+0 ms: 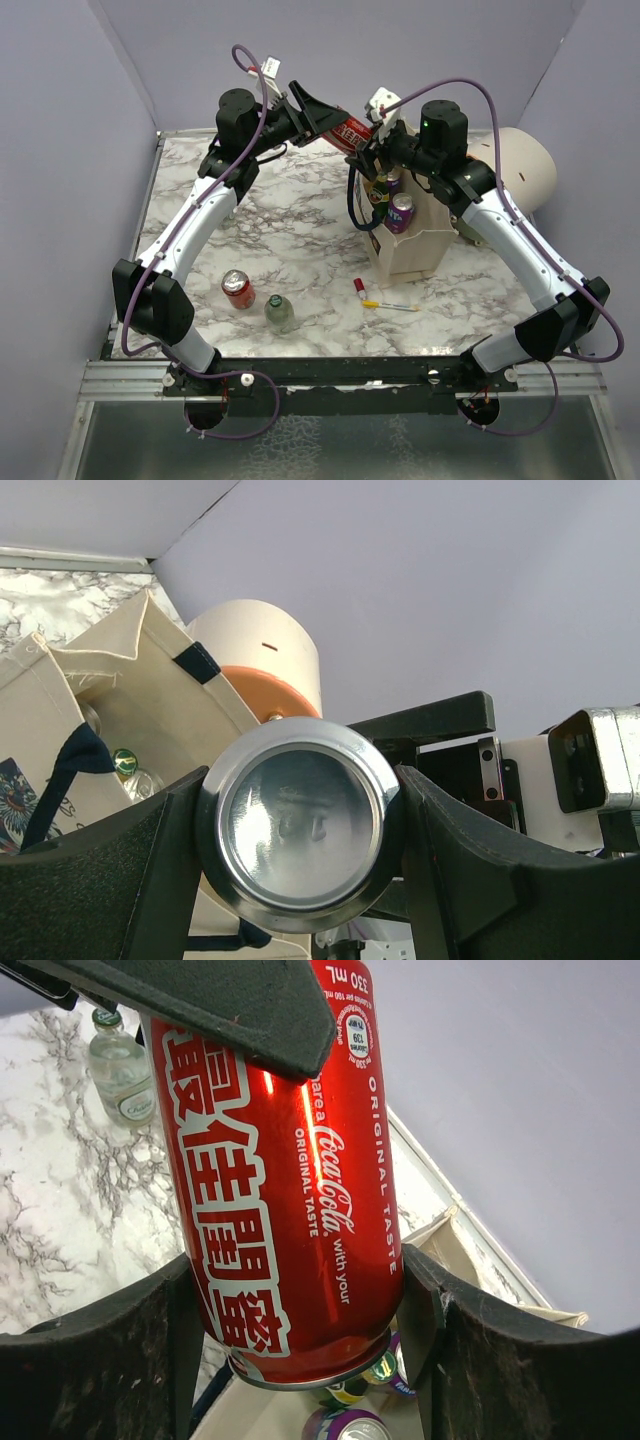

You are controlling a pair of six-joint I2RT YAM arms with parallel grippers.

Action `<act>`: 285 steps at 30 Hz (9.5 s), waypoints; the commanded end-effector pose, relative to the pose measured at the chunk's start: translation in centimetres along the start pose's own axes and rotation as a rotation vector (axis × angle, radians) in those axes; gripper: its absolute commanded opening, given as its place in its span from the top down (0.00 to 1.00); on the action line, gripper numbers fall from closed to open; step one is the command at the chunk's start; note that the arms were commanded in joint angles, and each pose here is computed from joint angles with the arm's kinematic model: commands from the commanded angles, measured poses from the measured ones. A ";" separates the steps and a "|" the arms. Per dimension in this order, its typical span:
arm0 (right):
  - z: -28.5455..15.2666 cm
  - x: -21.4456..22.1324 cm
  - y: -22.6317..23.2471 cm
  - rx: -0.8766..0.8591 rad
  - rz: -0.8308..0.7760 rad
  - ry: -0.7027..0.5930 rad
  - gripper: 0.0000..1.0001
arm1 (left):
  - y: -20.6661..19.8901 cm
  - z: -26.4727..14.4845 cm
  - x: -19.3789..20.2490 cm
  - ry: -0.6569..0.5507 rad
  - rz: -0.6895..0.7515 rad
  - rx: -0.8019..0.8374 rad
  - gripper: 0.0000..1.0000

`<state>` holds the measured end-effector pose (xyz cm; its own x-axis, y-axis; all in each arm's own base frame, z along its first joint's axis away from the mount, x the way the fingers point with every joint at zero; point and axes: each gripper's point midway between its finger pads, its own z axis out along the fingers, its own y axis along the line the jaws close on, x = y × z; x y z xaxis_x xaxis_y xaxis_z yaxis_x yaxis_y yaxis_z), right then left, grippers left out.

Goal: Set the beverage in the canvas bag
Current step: Adjust the drink, then place the drink in the canvas bag.

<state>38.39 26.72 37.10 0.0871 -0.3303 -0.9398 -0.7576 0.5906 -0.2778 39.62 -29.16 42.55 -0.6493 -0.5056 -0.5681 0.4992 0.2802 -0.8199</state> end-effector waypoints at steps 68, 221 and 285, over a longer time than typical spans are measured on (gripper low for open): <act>-6.3 -10.6 -2.2 0.053 0.174 -0.267 0.82 | -0.5 3.2 5.7 0.123 0.276 0.054 0.18; -6.4 16.7 0.5 -0.006 0.121 0.604 0.94 | 4.2 -2.7 29.7 0.786 1.766 1.185 0.82; -0.7 24.9 2.8 0.159 0.417 0.695 0.89 | 1.8 -3.0 28.7 0.710 1.706 1.103 1.00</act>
<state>35.78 17.79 10.94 -0.6902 -0.4816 -0.5401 -0.5574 0.8298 -0.0276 21.46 -40.77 22.07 0.7467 0.1105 -0.6559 0.5744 -0.6043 0.5521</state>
